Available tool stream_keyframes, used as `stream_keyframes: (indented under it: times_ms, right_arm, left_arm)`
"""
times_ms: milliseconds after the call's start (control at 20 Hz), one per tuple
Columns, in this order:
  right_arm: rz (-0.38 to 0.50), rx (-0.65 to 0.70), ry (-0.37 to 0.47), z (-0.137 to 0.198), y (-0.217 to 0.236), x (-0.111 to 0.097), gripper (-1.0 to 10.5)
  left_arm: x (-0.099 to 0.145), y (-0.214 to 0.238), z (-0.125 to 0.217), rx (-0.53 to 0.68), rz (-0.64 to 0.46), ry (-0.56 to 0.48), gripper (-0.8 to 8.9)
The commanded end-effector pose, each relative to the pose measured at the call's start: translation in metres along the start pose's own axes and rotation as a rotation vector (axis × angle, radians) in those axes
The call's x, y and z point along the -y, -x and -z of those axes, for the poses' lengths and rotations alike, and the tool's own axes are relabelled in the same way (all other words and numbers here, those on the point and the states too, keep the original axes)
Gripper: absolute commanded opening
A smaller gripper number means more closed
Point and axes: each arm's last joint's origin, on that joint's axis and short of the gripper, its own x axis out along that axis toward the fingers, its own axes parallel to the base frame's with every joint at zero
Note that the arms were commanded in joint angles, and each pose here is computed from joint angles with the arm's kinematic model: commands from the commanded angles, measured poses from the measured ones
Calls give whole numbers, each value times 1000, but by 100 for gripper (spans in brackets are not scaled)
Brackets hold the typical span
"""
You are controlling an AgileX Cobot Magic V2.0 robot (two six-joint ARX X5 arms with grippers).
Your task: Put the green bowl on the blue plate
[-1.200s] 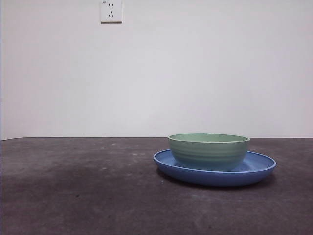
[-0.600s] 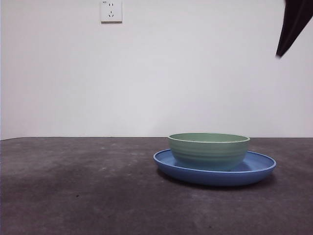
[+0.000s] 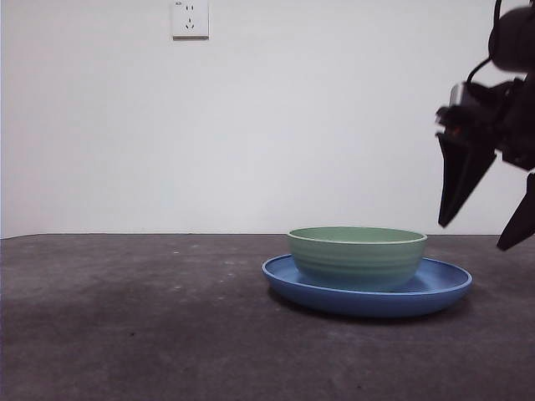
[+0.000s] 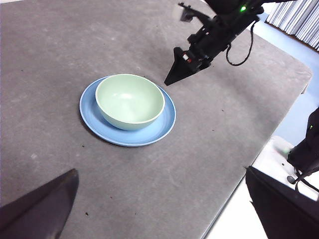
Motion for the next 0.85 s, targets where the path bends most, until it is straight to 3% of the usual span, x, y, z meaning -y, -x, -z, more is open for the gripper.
stream_keyframes:
  times_ms: [50, 300, 850]
  right_arm:
    - [-3, -11, 11, -6, -9, 2, 318]
    - [-63, -49, 15, -8, -29, 8, 263]
    - [-47, -120, -19, -6, -53, 18, 95]
  left_arm:
    - [1, 0, -2, 7, 12, -4, 563]
    - [1, 0, -2, 8, 12, -4, 563]
    - [1, 0, -3, 10, 12, -5, 563]
